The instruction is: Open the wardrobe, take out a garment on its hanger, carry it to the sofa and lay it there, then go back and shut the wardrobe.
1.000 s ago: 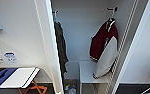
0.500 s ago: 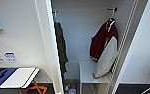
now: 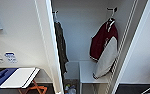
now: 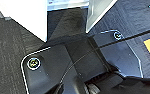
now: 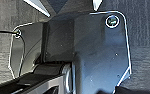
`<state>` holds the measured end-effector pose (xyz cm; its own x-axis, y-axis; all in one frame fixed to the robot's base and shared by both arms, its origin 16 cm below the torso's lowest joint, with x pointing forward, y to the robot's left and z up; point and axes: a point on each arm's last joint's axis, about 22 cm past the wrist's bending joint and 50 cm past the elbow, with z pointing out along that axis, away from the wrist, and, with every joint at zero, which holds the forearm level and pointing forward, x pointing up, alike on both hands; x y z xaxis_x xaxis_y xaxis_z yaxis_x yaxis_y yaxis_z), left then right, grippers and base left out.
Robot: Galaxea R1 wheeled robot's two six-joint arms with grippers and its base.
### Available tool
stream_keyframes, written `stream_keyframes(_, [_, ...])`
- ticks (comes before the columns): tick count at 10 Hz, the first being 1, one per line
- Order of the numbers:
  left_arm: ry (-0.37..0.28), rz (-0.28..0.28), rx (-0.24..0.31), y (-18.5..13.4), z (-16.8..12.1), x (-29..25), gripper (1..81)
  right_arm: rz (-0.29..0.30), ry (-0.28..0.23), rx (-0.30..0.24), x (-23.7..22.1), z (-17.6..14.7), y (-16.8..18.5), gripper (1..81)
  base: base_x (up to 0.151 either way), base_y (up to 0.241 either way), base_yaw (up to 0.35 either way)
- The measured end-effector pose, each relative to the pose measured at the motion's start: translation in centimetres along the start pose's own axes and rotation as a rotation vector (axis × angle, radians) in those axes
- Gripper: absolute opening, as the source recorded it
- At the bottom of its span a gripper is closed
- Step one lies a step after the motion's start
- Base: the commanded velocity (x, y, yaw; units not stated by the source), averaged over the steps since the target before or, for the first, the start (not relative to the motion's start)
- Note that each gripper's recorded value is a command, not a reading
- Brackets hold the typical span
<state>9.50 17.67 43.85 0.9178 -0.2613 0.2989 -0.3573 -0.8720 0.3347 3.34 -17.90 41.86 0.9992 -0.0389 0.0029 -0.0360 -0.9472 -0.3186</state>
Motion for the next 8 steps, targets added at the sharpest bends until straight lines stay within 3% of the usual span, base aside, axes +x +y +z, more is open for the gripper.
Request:
stream_keyframes(3, [-0.008, 0.122, 0.015, 0.0, 0.5, -0.1, 81.1, 0.0, 0.001, -0.015, 0.1, -0.2, 0.9, 81.1, 0.0, 0.0, 0.0])
stream_keyframes(6, [0.005, 0.291, 0.057, -0.6, 1.3, 1.9, 81.1, -0.004, 0.009, -0.016, 0.8, -0.2, 0.8, 81.1, 0.0, 0.0, 0.0])
stream_keyframes(8, [0.047, 0.323, 0.052, -0.1, 1.7, 4.5, 81.1, -0.004, 0.011, -0.013, 1.0, -0.1, 0.7, 81.1, 0.0, 0.0, 0.0])
